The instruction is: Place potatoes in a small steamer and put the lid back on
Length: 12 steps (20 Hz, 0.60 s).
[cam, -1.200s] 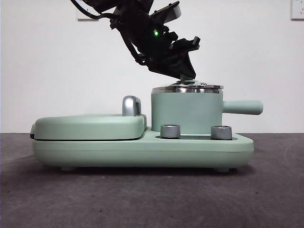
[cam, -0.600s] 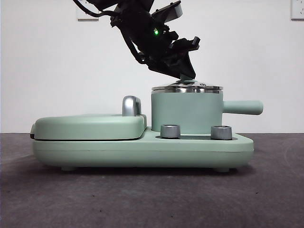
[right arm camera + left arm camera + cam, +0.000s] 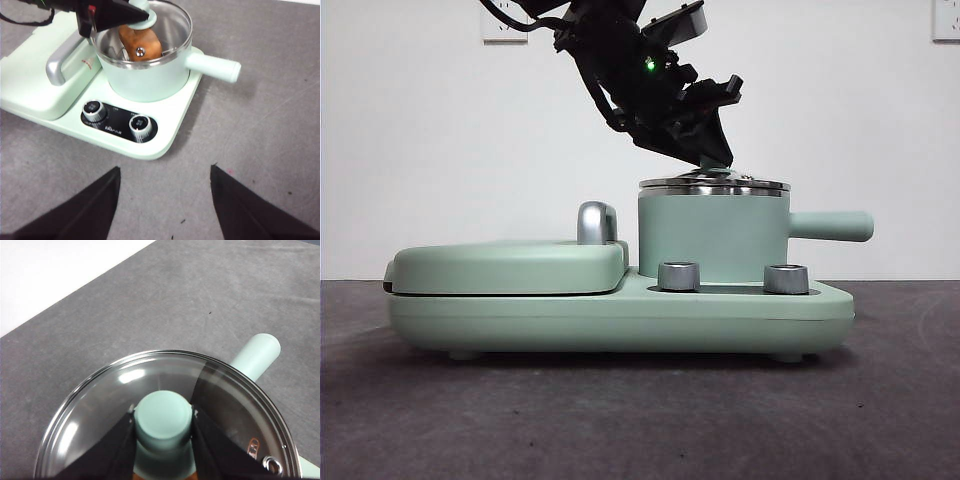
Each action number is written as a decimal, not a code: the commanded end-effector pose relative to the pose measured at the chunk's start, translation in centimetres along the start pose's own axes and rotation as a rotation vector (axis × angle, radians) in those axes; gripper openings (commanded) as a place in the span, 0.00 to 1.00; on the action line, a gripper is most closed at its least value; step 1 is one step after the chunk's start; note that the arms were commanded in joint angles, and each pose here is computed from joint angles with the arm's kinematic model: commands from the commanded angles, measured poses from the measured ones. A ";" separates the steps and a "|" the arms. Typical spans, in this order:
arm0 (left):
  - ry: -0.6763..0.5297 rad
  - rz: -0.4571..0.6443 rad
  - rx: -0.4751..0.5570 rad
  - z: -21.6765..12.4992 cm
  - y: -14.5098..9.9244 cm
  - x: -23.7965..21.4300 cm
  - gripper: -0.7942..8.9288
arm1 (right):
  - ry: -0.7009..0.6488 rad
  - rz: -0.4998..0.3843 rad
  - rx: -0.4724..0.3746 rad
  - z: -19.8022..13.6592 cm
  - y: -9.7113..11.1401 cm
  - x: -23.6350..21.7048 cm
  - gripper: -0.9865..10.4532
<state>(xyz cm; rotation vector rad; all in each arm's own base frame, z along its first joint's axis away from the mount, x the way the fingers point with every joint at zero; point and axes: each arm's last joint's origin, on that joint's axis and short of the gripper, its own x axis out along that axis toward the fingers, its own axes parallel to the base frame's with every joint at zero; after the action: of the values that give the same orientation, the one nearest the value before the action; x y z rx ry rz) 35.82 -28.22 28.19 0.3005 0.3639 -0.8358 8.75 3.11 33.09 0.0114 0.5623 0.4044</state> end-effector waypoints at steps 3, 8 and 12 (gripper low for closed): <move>-0.053 -0.008 0.032 1.1 -0.5 0.3 0.40 | -0.006 0.003 0.008 0.2 0.1 -0.1 0.33; -0.074 -0.004 -0.008 2.3 -0.2 -1.5 0.41 | -0.007 0.003 0.008 0.2 0.1 -0.1 0.33; -0.038 -0.054 -0.208 3.5 1.2 -5.4 0.40 | -0.006 0.006 0.008 0.2 0.1 -0.1 0.33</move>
<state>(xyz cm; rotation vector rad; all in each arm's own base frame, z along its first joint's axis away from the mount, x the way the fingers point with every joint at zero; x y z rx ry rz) 33.86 -25.05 33.19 0.1465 0.4146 -0.8577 8.74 3.11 33.08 0.0114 0.5642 0.4050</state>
